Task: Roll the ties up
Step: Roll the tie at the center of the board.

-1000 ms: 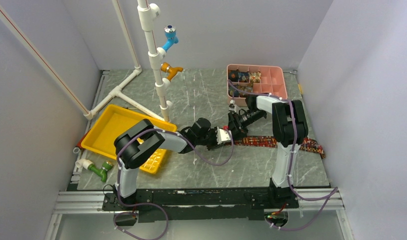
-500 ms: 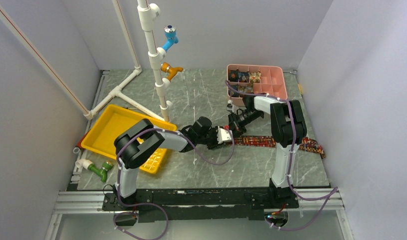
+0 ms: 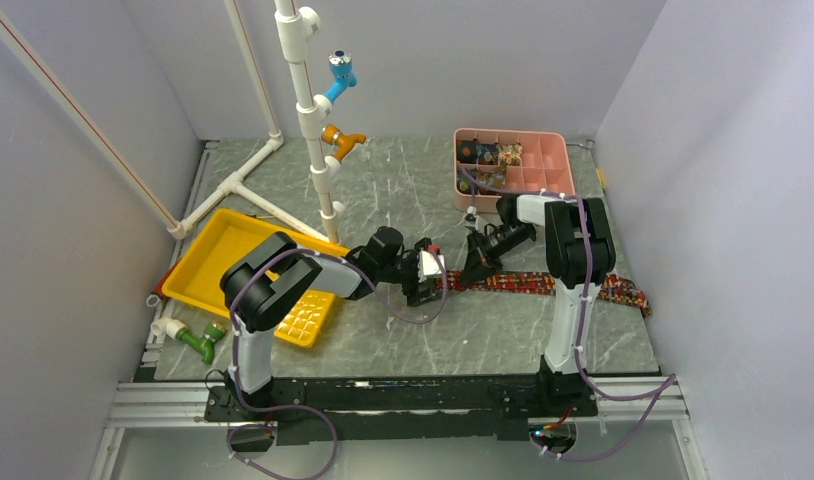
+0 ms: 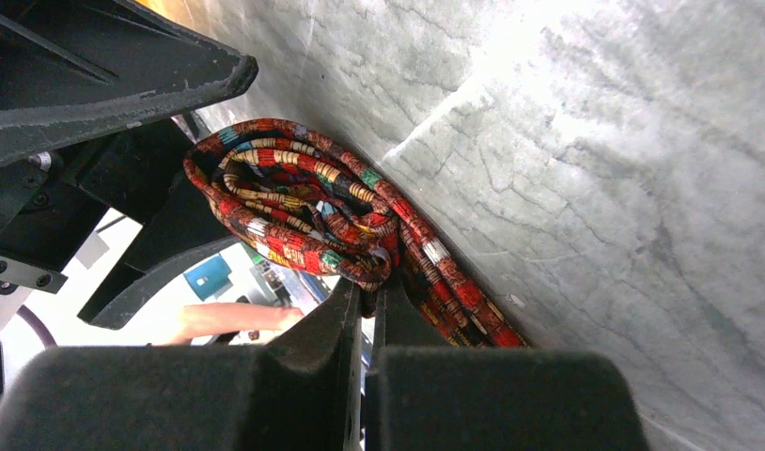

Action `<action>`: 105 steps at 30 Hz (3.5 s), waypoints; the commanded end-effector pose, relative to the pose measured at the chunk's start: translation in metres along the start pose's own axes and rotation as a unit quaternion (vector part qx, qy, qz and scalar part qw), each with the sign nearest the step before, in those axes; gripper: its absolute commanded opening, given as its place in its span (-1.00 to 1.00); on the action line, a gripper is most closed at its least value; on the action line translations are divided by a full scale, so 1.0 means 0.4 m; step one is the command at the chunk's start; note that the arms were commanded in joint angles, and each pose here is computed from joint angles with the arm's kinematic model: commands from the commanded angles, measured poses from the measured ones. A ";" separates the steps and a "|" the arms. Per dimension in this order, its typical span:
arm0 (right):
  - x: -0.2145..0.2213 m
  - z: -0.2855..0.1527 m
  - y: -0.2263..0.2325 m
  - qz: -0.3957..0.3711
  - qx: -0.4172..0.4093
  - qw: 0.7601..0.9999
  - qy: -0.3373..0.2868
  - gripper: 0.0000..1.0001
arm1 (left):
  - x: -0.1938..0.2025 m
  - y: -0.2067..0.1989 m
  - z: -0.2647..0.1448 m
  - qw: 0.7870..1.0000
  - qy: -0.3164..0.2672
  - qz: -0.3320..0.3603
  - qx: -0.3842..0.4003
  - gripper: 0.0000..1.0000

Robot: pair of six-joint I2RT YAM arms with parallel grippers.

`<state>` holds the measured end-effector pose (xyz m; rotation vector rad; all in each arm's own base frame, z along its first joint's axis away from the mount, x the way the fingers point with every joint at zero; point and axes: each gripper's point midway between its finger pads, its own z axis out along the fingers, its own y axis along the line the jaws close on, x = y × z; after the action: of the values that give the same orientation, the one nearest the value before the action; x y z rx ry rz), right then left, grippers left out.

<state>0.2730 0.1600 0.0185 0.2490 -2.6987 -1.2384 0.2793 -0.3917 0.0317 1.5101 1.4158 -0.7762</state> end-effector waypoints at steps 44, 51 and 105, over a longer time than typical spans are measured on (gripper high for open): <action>0.020 -0.081 0.118 -0.100 -0.043 0.994 -0.022 -0.25 | 0.144 -0.221 -0.039 0.968 0.105 -0.124 0.193 -0.41; 0.001 -0.075 0.034 -0.121 0.042 0.991 -0.032 -0.20 | 0.130 -0.212 -0.046 0.965 0.100 -0.146 0.195 -0.37; 0.022 0.078 0.152 -0.112 -0.046 0.993 0.009 -0.42 | 0.160 -0.133 -0.045 0.982 0.111 -0.117 0.095 -0.21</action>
<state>0.2468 0.2116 0.0471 0.5588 -2.6676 -1.3549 0.2501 -0.3850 0.0226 1.5890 1.4961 -0.9703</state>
